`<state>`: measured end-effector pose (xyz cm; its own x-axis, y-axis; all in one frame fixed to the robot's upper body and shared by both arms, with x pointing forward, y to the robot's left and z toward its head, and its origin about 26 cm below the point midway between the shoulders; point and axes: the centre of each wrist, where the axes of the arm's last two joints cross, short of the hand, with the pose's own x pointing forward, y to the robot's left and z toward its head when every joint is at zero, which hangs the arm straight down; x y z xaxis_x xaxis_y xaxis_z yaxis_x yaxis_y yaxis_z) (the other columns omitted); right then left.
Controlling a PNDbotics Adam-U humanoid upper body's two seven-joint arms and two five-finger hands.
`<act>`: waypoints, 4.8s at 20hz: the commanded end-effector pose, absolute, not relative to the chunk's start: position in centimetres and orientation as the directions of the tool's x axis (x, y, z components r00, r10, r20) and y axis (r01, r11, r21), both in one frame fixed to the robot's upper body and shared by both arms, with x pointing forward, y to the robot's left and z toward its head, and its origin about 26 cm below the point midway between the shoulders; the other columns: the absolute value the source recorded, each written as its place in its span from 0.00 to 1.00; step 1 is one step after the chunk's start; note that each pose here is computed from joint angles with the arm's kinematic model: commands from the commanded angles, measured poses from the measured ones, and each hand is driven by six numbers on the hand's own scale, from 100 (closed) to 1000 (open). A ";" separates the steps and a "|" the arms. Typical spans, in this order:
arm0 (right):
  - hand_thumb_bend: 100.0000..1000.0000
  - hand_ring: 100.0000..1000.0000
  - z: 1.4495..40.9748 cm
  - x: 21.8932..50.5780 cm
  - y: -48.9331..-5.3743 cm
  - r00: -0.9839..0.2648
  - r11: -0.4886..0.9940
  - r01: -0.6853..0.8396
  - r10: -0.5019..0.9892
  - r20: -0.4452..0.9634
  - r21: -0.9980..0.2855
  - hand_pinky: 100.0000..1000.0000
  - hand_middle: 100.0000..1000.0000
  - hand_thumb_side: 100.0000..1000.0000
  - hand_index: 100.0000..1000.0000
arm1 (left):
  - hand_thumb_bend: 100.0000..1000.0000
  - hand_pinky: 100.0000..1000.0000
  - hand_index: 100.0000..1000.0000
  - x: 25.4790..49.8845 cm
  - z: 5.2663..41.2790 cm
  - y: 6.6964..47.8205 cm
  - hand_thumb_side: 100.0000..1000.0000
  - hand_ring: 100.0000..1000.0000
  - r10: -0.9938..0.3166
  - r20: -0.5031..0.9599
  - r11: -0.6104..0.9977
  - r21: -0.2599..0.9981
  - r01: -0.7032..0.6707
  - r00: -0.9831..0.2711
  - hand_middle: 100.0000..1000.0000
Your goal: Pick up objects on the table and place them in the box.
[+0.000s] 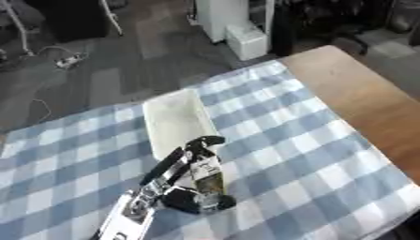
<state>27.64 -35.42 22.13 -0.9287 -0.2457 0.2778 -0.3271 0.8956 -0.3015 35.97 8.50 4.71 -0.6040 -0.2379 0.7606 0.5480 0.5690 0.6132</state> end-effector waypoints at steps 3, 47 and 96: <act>0.00 0.37 23.6 27.5 -35.6 -0.938 0.883 -0.317 -0.238 0.252 -0.346 0.40 0.39 1.00 0.56 | 0.64 0.48 0.92 36.2 5.0 8.4 0.47 0.66 -0.243 0.751 0.578 0.621 0.530 -0.614 0.86; 0.00 0.37 23.7 27.5 -35.6 -0.937 0.879 -0.322 -0.244 0.250 -0.351 0.40 0.39 1.00 0.55 | 0.26 0.00 0.35 36.2 1.1 8.7 0.63 0.00 -0.289 0.704 0.712 0.611 0.346 -0.649 0.00; 0.00 0.36 24.3 27.7 -35.4 -0.926 0.867 -0.350 -0.263 0.269 -0.356 0.40 0.39 1.00 0.56 | 0.29 0.00 0.35 46.3 12.1 19.1 0.62 0.00 -0.361 0.633 0.867 0.498 0.003 -0.685 0.00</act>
<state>27.83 -35.42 23.18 -0.9216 -0.2650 0.2835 -0.3509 0.8810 -0.3173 45.74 18.22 10.98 -0.6598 -0.3396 0.6704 0.0365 0.8766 0.4799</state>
